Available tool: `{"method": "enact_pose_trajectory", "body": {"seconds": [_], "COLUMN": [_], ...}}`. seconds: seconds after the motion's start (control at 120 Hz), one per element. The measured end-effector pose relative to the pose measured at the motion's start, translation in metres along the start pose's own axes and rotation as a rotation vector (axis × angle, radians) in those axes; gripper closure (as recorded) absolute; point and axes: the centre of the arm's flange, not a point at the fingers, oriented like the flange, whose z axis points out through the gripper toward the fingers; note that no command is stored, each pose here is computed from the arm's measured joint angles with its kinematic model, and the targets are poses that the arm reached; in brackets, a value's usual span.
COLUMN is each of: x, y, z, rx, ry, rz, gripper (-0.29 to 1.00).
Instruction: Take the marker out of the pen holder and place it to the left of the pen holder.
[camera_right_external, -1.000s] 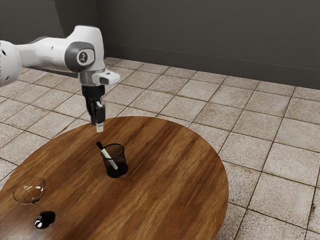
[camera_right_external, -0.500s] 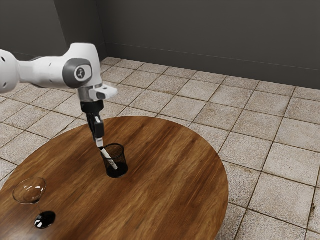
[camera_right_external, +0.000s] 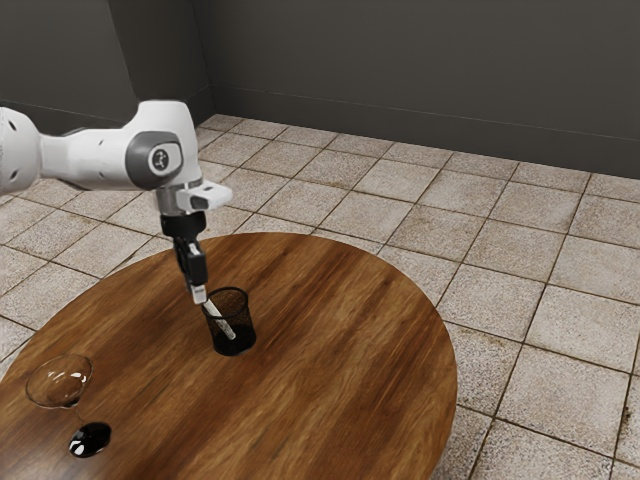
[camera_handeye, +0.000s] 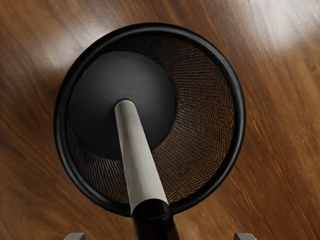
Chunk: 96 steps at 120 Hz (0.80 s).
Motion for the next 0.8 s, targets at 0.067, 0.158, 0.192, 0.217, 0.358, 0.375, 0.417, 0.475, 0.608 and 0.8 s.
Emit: {"method": "enact_pose_trajectory", "body": {"seconds": [0.067,0.158,0.192,0.217,0.358,0.375,0.417,0.475,0.608,0.8], "x": [0.002,0.002,0.003,0.004,0.006,0.006,0.006,0.006,0.006,0.003], "y": [-0.002,-0.007,-0.008,-0.009,-0.012,-0.012,-0.013,-0.013,-0.012,-0.008], "z": [-0.001,0.003,0.006,0.007,0.008,0.008,0.009,0.01,0.008,-0.001], "rx": [0.013,0.02,0.02,0.021,0.031,0.032,0.034,0.036,0.045,0.066], "ry": [0.015,0.026,0.027,0.028,0.046,0.047,0.051,0.054,0.061,0.059], "rz": [0.003,0.002,0.002,0.003,0.003,0.002,0.001,0.0,0.0,-0.001], "gripper": [0.32,0.34,0.36,0.38,0.48,0.49,0.52,0.57,0.67,0.74]}}
